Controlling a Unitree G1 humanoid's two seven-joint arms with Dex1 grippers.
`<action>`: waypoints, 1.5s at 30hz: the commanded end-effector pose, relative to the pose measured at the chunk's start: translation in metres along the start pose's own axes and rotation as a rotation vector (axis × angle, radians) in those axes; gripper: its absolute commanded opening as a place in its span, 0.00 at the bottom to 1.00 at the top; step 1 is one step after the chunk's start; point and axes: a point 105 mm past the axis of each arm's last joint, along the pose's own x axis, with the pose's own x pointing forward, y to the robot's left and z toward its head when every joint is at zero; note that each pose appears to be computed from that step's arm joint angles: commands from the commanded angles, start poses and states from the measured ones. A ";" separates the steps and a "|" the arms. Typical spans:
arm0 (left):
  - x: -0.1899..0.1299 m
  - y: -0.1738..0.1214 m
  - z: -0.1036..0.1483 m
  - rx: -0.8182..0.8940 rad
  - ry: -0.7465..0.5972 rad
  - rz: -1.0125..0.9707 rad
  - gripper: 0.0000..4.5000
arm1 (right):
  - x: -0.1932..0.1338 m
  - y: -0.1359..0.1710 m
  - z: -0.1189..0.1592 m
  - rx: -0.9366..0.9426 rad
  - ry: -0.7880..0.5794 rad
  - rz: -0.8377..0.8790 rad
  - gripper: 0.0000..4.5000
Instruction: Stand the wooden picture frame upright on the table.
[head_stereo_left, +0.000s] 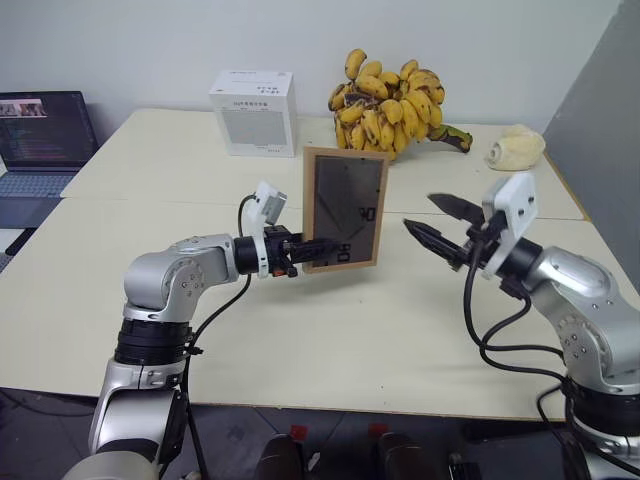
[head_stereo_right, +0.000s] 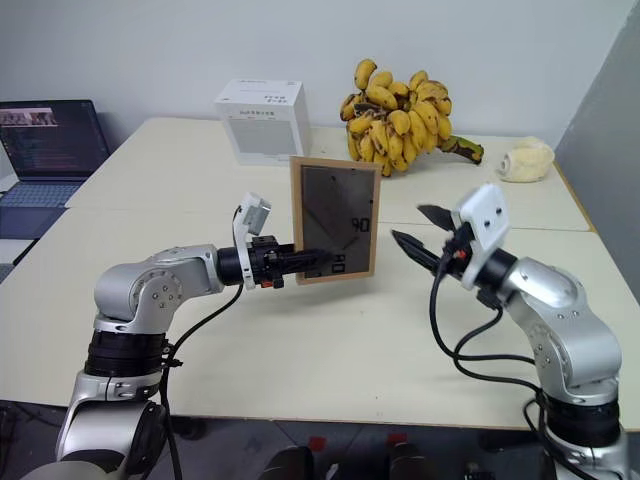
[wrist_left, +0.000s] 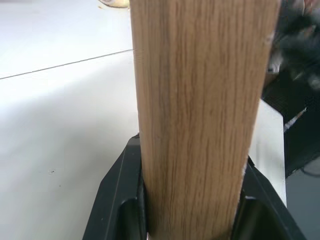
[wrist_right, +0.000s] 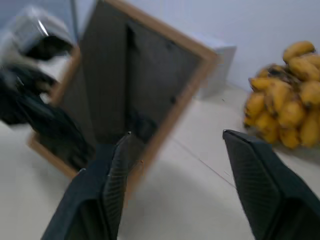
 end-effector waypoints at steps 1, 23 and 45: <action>0.005 -0.021 0.025 0.118 -0.049 -0.073 0.28 | 0.010 0.004 0.022 0.090 -0.067 0.023 0.68; 0.045 0.022 0.037 0.150 -0.014 -0.033 0.28 | 0.047 0.020 0.020 0.200 -0.106 0.049 0.68; 0.047 0.031 0.053 0.160 -0.035 -0.046 0.28 | 0.036 0.000 0.008 0.124 -0.039 -0.053 0.92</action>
